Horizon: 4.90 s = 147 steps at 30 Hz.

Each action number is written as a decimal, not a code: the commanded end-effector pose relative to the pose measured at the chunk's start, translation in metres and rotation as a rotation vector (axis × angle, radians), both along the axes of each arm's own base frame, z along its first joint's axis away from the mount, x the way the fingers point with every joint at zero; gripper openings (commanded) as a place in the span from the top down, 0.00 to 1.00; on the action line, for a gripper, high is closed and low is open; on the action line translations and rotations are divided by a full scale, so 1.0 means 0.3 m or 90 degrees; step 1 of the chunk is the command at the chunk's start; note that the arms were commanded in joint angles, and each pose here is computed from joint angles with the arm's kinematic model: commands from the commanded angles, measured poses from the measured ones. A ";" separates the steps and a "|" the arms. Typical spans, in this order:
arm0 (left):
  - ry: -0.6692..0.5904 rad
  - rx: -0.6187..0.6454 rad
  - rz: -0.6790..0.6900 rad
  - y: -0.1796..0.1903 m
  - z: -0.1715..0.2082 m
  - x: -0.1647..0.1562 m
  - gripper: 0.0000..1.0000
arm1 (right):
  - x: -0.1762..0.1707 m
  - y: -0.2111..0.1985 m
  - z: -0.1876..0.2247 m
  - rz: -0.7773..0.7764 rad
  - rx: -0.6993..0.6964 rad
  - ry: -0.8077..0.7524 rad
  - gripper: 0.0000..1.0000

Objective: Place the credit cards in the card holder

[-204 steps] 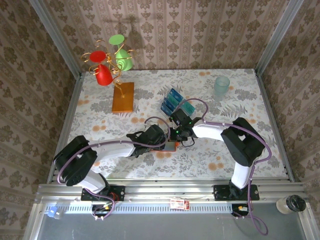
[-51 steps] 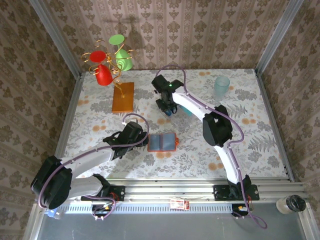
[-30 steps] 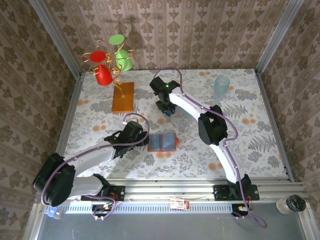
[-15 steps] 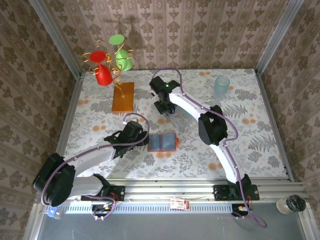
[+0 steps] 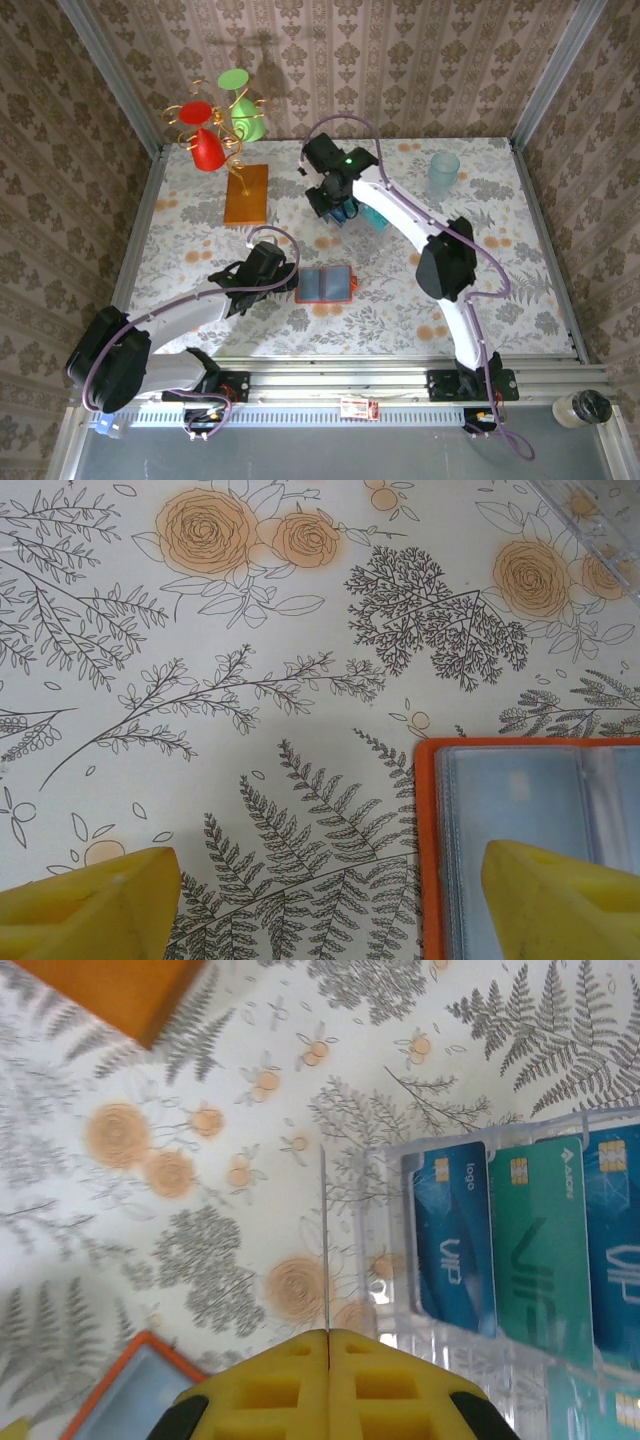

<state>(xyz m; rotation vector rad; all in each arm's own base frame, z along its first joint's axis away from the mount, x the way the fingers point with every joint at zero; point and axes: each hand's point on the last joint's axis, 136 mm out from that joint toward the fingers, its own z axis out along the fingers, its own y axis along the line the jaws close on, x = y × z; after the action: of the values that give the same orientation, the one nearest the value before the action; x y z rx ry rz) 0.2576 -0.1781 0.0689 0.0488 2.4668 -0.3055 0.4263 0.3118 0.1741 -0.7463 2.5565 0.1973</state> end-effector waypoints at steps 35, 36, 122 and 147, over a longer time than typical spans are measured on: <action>0.032 0.134 -0.088 -0.074 -0.099 -0.027 0.15 | -0.435 -0.099 -0.246 -0.276 0.553 0.086 1.00; 0.034 0.137 -0.087 -0.070 -0.105 -0.030 0.15 | -0.438 -0.097 -0.253 -0.276 0.553 0.087 1.00; 0.064 0.175 -0.055 -0.013 -0.185 -0.076 0.15 | -0.569 -0.095 -0.484 -0.336 0.481 0.157 1.00; 0.063 0.170 -0.054 -0.018 -0.188 -0.075 0.15 | -0.579 -0.016 -0.524 -0.296 0.430 0.239 1.00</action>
<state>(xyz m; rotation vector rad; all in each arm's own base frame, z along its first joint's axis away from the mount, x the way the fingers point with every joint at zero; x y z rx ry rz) 0.2440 -0.1928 0.0264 0.2477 2.5523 -0.0709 0.2626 0.3040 0.0290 0.2023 2.5632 1.0761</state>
